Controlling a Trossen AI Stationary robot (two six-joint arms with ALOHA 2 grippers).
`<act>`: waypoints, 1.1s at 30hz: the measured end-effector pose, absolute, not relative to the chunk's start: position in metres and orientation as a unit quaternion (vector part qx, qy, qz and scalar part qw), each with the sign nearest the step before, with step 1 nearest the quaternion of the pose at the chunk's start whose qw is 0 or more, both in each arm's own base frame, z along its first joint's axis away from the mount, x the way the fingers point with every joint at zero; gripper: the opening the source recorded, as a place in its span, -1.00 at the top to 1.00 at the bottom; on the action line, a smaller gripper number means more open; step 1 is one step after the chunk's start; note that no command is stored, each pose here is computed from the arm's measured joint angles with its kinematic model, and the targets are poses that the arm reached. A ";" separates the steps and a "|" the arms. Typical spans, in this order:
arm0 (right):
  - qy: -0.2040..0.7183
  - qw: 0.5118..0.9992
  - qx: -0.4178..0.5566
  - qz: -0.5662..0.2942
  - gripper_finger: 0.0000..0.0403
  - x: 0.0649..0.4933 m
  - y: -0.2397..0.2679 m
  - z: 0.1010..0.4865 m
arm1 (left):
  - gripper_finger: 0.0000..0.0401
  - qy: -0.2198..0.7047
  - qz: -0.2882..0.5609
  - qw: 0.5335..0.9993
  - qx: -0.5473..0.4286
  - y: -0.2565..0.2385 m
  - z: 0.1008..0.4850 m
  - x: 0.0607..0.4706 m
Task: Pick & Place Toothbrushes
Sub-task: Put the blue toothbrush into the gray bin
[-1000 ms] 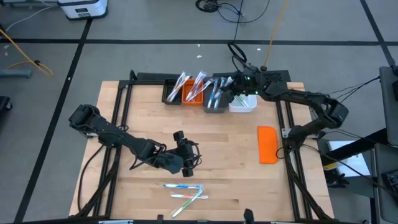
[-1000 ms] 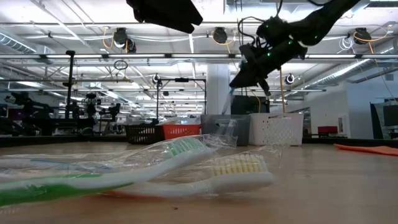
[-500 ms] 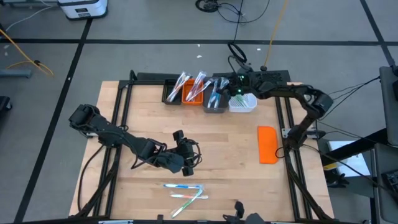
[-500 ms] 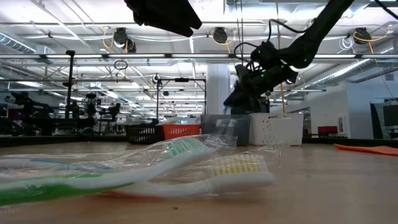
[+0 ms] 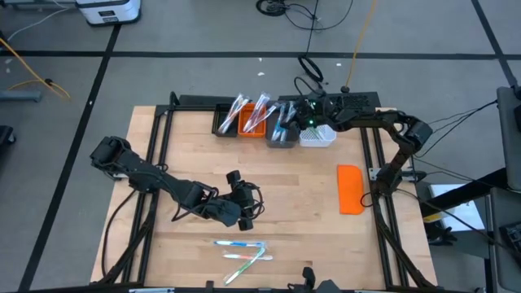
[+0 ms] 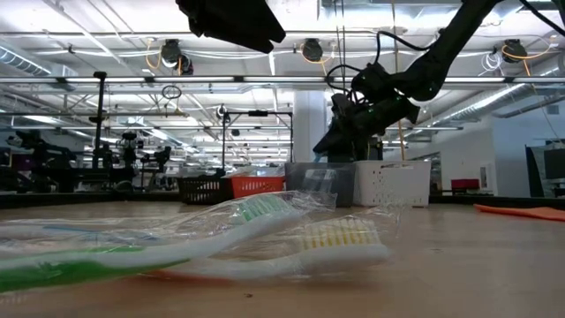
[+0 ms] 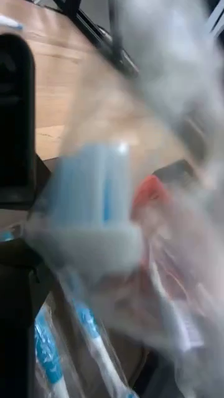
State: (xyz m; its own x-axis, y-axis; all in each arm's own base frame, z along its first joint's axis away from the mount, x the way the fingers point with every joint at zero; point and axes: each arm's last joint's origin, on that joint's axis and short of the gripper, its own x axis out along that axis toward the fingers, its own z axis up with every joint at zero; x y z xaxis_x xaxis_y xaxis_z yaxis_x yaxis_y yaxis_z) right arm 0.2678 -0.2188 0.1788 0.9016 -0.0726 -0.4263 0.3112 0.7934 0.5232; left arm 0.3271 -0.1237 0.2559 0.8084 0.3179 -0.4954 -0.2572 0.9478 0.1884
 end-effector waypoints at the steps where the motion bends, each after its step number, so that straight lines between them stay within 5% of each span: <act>1: 0.196 0.927 0.304 -0.104 0.73 0.268 -0.219 0.179 | -0.11 0.270 0.151 0.949 0.056 -0.124 0.256 0.327; 12: 0.201 0.928 0.296 -0.103 0.63 0.267 -0.219 0.178 | -0.11 0.270 0.152 0.949 0.056 -0.124 0.256 0.327; 24: 0.192 0.924 0.264 -0.198 0.06 0.267 -0.225 0.179 | -0.11 0.270 0.152 0.949 0.055 -0.124 0.256 0.327; 33: 0.146 0.929 0.247 -0.235 0.04 0.269 -0.230 0.187 | -0.11 0.273 0.152 0.948 0.057 -0.123 0.255 0.327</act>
State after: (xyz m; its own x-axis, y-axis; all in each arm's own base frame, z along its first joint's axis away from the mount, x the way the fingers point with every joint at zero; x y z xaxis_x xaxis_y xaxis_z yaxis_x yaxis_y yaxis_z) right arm 0.2689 -0.2297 0.1872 0.8475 -0.3636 -0.3868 0.5078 0.7676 0.3911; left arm 0.3266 -0.1235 0.2552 0.8042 0.3197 -0.5010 -0.2576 0.9472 0.1909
